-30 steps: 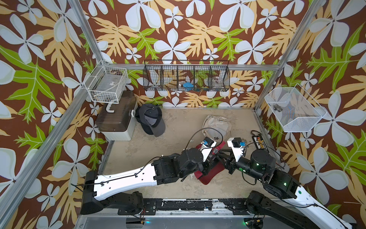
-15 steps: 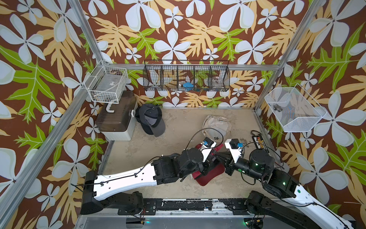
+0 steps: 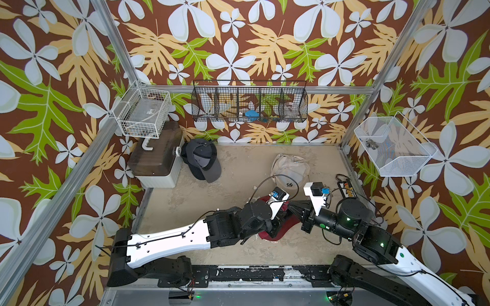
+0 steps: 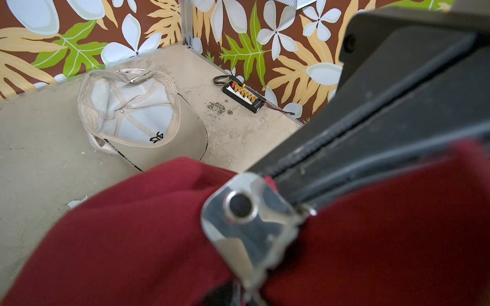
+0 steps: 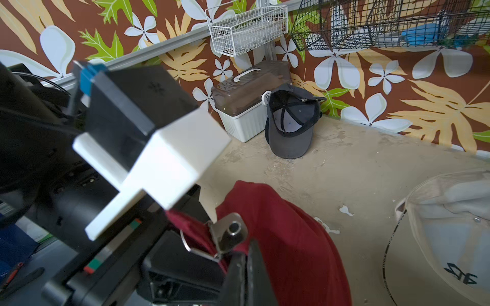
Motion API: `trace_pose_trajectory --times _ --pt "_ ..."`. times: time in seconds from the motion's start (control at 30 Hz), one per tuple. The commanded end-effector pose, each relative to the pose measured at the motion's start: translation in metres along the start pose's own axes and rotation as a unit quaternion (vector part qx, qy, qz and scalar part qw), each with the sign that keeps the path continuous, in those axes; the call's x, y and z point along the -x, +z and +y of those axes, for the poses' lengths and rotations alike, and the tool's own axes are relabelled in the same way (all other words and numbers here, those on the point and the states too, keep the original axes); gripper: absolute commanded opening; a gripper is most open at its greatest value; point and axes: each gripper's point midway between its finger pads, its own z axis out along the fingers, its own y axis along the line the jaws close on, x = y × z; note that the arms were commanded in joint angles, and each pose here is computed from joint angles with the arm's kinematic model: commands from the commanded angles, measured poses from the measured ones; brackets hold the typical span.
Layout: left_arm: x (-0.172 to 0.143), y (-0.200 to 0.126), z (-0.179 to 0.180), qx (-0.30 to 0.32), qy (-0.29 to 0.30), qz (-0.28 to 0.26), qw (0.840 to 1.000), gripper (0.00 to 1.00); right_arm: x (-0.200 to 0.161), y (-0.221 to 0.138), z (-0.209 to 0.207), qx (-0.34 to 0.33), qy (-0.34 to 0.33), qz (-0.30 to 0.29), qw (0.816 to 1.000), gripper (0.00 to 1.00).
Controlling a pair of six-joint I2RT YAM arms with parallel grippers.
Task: Open the adjustable buckle of the baseball cap
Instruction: Pull the adjustable strap on the baseball cap.
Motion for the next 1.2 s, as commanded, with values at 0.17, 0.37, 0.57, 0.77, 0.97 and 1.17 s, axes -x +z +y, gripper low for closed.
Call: trace_pose_trajectory --times 0.17,0.37,0.57,0.77,0.97,1.17 --pt "-0.002 -0.007 0.002 -0.004 -0.011 -0.007 1.000 0.05 0.028 0.001 -0.001 -0.012 0.014 -0.041 0.999 0.00" --pt "-0.009 -0.011 0.009 0.005 -0.015 -0.008 1.000 0.05 0.034 0.003 -0.013 -0.049 0.019 -0.045 0.998 0.00" --pt "-0.009 -0.023 0.019 0.023 -0.016 -0.017 0.999 0.05 0.033 0.008 -0.033 -0.106 0.025 -0.037 0.993 0.00" --pt "-0.002 -0.042 0.042 0.059 -0.018 -0.036 0.997 0.05 0.017 0.018 -0.052 -0.152 0.030 -0.005 0.988 0.00" --pt "0.016 -0.054 0.090 0.096 -0.056 -0.075 0.991 0.04 -0.008 0.027 -0.058 -0.154 0.035 0.024 0.987 0.00" --pt "0.027 -0.047 0.141 0.138 -0.075 -0.079 0.984 0.04 -0.035 0.035 -0.067 -0.165 0.028 0.054 0.984 0.00"
